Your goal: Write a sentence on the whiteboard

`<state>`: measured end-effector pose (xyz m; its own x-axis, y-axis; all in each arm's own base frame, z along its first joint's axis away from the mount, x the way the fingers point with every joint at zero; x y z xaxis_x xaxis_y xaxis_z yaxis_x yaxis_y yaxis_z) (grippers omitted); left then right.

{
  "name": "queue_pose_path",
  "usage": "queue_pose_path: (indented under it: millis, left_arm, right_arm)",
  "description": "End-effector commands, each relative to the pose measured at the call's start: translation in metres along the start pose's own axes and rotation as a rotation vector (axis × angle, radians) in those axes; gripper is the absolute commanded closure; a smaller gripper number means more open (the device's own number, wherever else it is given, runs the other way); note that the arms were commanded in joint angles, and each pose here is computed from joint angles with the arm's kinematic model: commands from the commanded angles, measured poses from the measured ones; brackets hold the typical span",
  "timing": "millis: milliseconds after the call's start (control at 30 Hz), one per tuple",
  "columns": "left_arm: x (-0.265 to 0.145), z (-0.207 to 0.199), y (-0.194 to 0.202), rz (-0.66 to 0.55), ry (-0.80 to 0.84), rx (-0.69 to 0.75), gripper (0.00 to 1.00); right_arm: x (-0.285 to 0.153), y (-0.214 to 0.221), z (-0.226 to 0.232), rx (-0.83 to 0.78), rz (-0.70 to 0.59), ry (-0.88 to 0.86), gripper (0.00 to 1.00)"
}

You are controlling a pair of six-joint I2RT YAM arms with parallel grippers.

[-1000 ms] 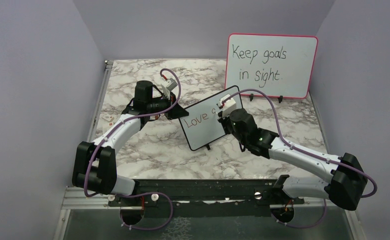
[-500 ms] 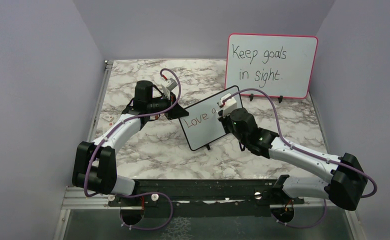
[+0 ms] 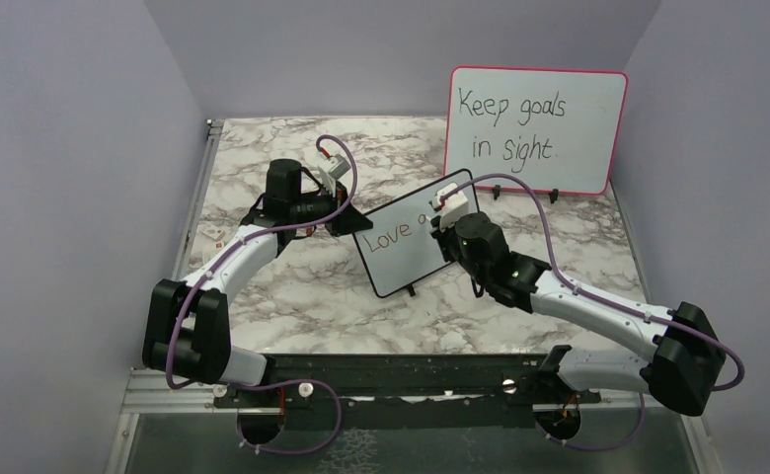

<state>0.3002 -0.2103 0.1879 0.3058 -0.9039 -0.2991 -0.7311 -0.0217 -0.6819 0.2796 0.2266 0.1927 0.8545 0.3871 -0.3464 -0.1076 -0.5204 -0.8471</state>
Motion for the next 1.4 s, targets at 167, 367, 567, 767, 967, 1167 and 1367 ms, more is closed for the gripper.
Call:
queue_pose_path:
  millis: [167, 367, 567, 767, 967, 1167, 1367]
  left_arm:
    - [0.002, 0.041, 0.033, 0.078, -0.177, -0.031, 1.0]
    - [0.002, 0.042, 0.033, 0.079, -0.179, -0.032, 1.0]
    - [0.002, 0.041, 0.032, 0.078, -0.179, -0.031, 1.0]
    - [0.002, 0.042, 0.032, 0.079, -0.179, -0.032, 1.0]
    - [0.002, 0.042, 0.032, 0.079, -0.179, -0.033, 1.0]
    - [0.002, 0.042, 0.033, 0.081, -0.181, -0.035, 1.0]
    - [0.003, 0.042, 0.033, 0.082, -0.18, -0.036, 1.0]
  right_arm:
    - [-0.001, 0.002, 0.003, 0.0, 0.04, -0.038, 1.0]
    - [-0.003, 0.009, 0.008, -0.009, 0.073, -0.065, 1.0]
    - [-0.004, 0.012, 0.011, -0.021, 0.098, -0.087, 1.0]
    - [-0.004, 0.015, 0.014, -0.026, 0.111, -0.105, 1.0]
    - [-0.005, 0.014, 0.015, -0.033, 0.115, -0.122, 1.0]
    - [-0.006, 0.013, 0.018, -0.037, 0.115, -0.146, 0.99]
    - [-0.007, 0.009, 0.02, -0.023, 0.098, -0.162, 1.0]
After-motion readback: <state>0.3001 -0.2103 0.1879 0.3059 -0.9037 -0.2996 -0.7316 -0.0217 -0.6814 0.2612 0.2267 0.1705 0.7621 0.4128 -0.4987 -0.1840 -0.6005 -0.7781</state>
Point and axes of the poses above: each gripper's point midway between its finger pads, its own x axis out along the fingers, its own z axis along the line the jaws close on, y = z × x, the point moved 2 cm from there along -x, back along the fingers, and after that the axes turned 14 degrees about -x, right-handed, at the moved point
